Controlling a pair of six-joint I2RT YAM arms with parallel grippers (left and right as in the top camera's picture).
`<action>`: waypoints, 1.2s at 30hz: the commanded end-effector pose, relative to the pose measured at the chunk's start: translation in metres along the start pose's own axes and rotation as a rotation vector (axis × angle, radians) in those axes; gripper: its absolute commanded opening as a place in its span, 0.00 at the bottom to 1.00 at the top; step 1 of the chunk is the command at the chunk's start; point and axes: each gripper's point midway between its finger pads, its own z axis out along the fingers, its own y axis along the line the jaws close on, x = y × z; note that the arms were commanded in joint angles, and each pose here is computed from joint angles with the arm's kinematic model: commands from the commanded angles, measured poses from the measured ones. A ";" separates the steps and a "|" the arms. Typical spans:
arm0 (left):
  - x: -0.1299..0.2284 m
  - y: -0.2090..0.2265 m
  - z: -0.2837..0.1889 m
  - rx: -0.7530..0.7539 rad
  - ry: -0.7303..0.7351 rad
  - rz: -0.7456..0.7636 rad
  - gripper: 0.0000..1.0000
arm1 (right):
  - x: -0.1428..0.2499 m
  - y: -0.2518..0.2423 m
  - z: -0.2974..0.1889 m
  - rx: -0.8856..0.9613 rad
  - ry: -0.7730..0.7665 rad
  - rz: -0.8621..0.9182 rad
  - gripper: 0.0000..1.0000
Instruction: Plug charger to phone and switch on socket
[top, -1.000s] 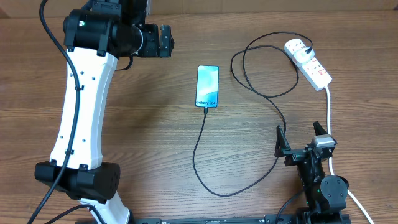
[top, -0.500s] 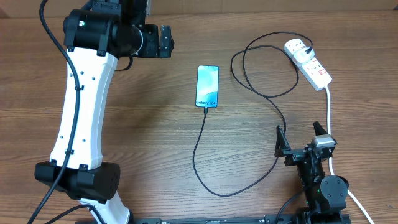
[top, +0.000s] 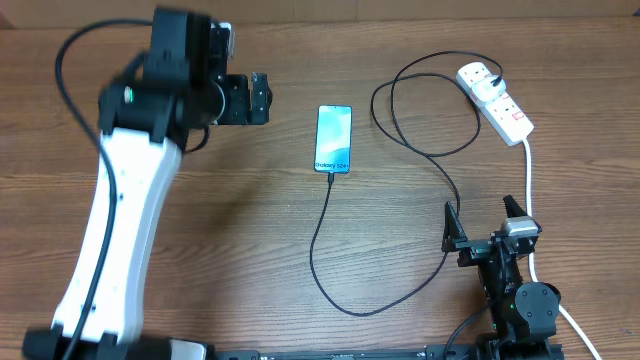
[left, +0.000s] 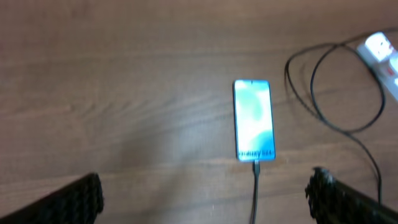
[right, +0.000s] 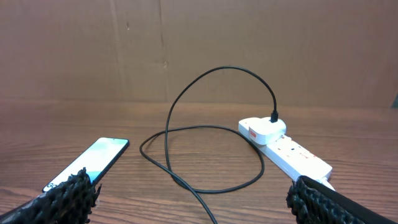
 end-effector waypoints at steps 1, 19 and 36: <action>0.027 0.006 -0.004 -0.015 -0.040 -0.003 1.00 | 0.001 -0.002 0.000 0.007 -0.005 -0.004 1.00; 0.126 0.058 -0.018 -0.052 -0.101 -0.164 1.00 | 0.001 -0.002 0.000 0.007 -0.005 -0.004 1.00; 0.161 0.048 -0.031 0.061 -0.436 -0.037 1.00 | 0.001 -0.002 0.000 0.007 -0.005 -0.004 1.00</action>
